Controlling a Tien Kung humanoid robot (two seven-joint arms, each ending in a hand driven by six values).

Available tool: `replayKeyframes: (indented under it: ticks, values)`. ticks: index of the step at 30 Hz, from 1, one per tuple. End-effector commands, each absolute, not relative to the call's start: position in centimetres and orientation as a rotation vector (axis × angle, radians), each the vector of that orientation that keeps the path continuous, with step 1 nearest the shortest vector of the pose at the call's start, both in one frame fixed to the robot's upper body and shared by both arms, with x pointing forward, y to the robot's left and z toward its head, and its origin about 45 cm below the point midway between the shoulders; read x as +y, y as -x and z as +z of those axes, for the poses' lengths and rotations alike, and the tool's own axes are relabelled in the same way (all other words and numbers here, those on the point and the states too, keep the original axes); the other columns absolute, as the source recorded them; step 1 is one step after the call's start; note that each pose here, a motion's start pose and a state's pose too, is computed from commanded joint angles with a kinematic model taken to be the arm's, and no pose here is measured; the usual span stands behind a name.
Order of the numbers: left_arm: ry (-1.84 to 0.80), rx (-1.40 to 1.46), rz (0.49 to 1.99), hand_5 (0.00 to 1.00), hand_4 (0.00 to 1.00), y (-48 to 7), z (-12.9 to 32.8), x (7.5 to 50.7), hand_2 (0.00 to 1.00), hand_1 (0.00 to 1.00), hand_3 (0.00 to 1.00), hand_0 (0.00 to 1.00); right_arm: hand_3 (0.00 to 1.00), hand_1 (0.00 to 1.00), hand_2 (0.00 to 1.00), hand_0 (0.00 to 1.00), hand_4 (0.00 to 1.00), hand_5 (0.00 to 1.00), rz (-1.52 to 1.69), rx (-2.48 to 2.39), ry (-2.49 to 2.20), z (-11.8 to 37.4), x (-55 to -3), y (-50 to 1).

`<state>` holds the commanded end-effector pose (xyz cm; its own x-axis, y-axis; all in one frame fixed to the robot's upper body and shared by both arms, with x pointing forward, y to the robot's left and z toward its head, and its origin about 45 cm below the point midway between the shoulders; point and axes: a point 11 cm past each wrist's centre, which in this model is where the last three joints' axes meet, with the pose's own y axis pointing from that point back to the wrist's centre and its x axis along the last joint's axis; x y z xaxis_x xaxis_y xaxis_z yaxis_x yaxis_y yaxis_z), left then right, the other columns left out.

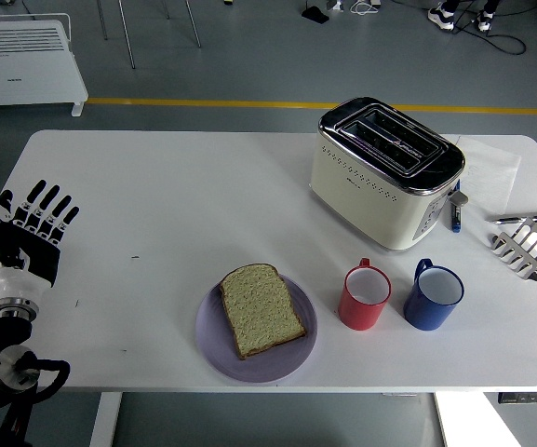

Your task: Push plate across desktop,pick up the break from the machine,place the break in the plate

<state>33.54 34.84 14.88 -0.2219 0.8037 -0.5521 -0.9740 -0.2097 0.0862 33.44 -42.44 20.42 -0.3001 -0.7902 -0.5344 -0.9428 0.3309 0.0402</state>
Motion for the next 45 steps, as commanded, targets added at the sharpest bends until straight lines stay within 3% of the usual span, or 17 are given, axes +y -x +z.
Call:
replayKeyframes:
  ticks: [45]
  values:
    - [0.371, 0.495, 1.664, 0.998, 0.592, -35.0, 16.4, 34.4, 0.806, 0.770, 0.772, 0.748, 0.771, 0.768, 0.785, 0.824, 0.525, 0.579, 0.476, 2.192, 1.589, 20.4, -42.4, -34.4]
